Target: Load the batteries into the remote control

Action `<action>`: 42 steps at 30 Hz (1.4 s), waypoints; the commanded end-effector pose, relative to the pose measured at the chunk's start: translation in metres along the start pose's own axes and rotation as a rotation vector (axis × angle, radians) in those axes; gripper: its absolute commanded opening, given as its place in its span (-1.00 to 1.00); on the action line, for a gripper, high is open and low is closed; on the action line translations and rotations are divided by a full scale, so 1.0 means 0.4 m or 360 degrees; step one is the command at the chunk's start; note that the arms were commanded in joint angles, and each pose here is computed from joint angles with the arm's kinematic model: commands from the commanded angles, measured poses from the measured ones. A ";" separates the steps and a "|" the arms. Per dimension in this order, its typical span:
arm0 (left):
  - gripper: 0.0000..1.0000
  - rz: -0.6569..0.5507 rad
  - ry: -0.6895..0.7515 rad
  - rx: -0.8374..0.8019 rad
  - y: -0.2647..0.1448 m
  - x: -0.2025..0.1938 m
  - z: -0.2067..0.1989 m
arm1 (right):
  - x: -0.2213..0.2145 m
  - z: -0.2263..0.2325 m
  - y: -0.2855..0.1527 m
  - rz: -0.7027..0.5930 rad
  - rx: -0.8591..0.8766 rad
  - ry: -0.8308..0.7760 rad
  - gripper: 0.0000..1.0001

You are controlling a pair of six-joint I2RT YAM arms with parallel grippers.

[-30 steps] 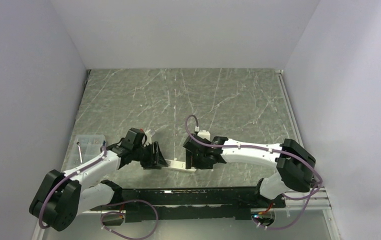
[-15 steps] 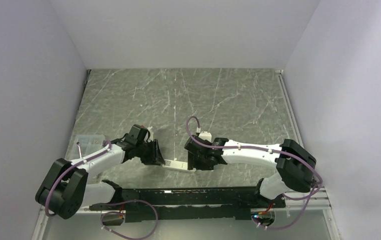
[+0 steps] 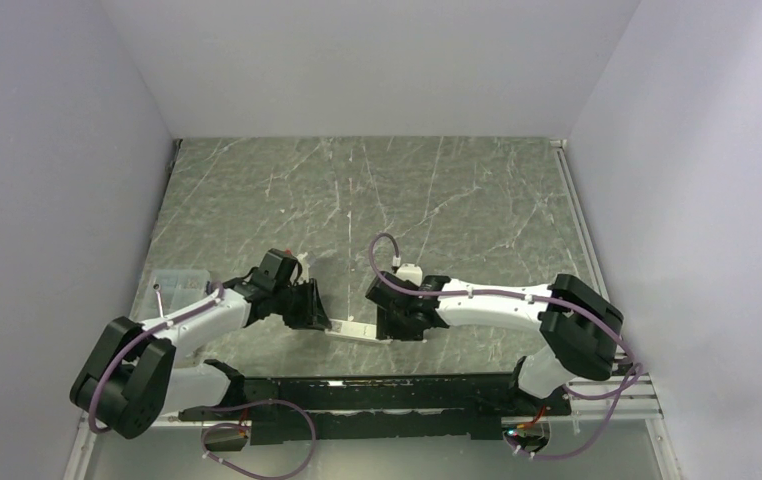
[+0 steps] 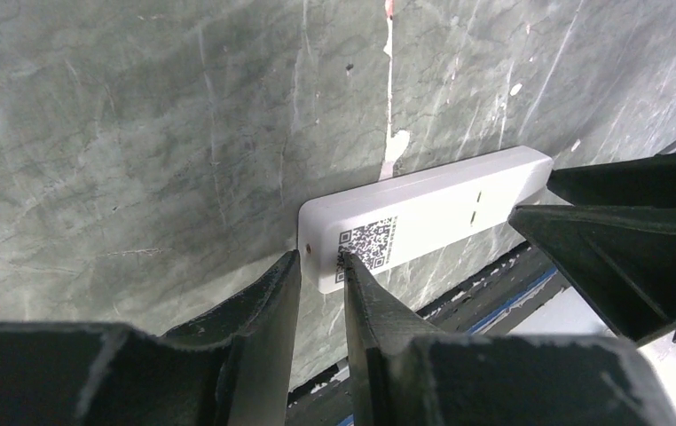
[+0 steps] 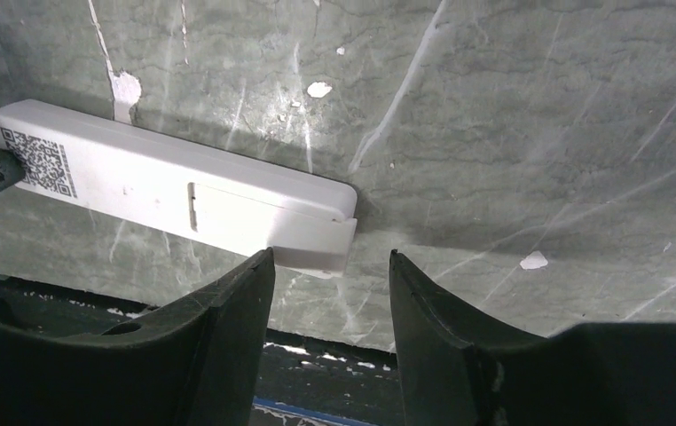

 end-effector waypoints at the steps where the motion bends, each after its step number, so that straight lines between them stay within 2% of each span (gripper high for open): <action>1: -0.40 -0.0026 0.0048 -0.0061 -0.012 -0.002 -0.019 | 0.036 0.046 -0.009 -0.0091 0.0065 0.0080 0.04; 21: -0.39 -0.0016 0.0029 -0.0095 -0.014 -0.031 -0.031 | 0.045 0.046 0.010 -0.0111 0.0034 0.0138 -0.02; 42: -0.34 -0.0006 0.0028 -0.0099 -0.008 -0.037 -0.032 | 0.035 0.048 0.044 -0.0054 -0.0074 0.0033 -0.34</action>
Point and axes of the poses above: each gripper's point midway between its finger pads, its own y axis out along the fingers, its own z axis along the line the jaws close on, x = y × z, the point moved 3 cm from there along -y, back along the fingers, and after that the axes turned 12 degrees about y, right-handed, at the moved point
